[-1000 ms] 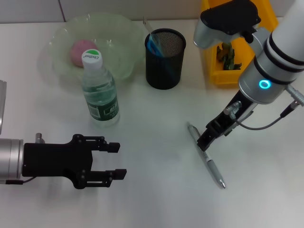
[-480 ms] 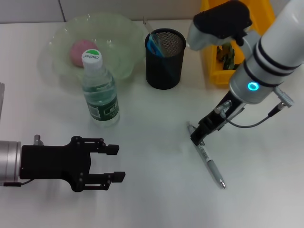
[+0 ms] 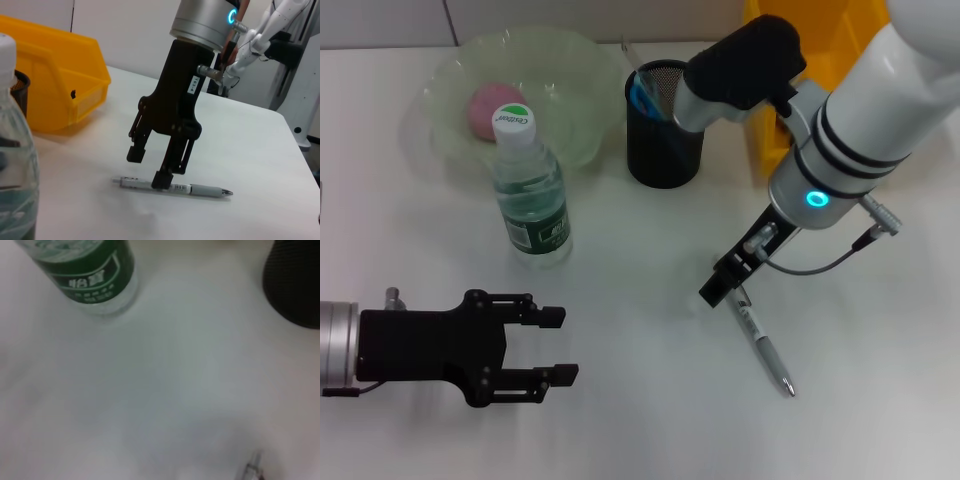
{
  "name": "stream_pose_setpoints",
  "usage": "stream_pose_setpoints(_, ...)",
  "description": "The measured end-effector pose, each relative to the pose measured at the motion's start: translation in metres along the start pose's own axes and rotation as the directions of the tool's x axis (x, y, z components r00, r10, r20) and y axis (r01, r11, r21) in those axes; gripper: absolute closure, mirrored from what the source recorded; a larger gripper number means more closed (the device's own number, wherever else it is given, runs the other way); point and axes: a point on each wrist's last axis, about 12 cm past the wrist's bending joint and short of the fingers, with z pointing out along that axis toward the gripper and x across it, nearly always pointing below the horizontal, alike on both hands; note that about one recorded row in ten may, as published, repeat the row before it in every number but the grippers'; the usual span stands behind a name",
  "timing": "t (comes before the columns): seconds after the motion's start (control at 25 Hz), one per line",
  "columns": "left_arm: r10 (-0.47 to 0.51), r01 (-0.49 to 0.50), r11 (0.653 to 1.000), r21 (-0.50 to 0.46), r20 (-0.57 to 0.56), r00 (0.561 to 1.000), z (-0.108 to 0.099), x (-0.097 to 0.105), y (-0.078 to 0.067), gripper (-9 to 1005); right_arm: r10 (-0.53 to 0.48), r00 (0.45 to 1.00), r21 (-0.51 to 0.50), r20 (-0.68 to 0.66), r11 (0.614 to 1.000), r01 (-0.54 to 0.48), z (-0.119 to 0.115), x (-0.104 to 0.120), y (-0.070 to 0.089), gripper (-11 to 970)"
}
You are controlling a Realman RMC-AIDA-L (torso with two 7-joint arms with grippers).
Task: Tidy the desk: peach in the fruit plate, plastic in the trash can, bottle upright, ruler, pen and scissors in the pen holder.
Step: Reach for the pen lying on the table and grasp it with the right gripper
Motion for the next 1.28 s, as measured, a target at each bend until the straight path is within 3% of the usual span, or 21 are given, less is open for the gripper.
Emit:
stream_pose_setpoints(0.76, -0.004, 0.004, 1.000, -0.002, 0.000, 1.000, -0.001, 0.001, -0.001, 315, 0.013, 1.000, 0.000, 0.014, 1.000, -0.013, 0.015, 0.002, -0.002, 226)
stream_pose_setpoints(1.0, -0.006, 0.006, 1.000, -0.004, -0.001, 1.000, -0.001, 0.002, -0.001, 316, 0.013, 1.000, 0.002, 0.019, 1.000, -0.013, 0.015, 0.001, -0.002, 443)
stream_pose_setpoints(1.28, -0.006, 0.006, 1.000, -0.005, 0.000, 1.000, -0.001, 0.002, -0.001, 316, 0.013, 1.000, 0.006, 0.018, 1.000, -0.013, 0.015, 0.002, -0.003, 511)
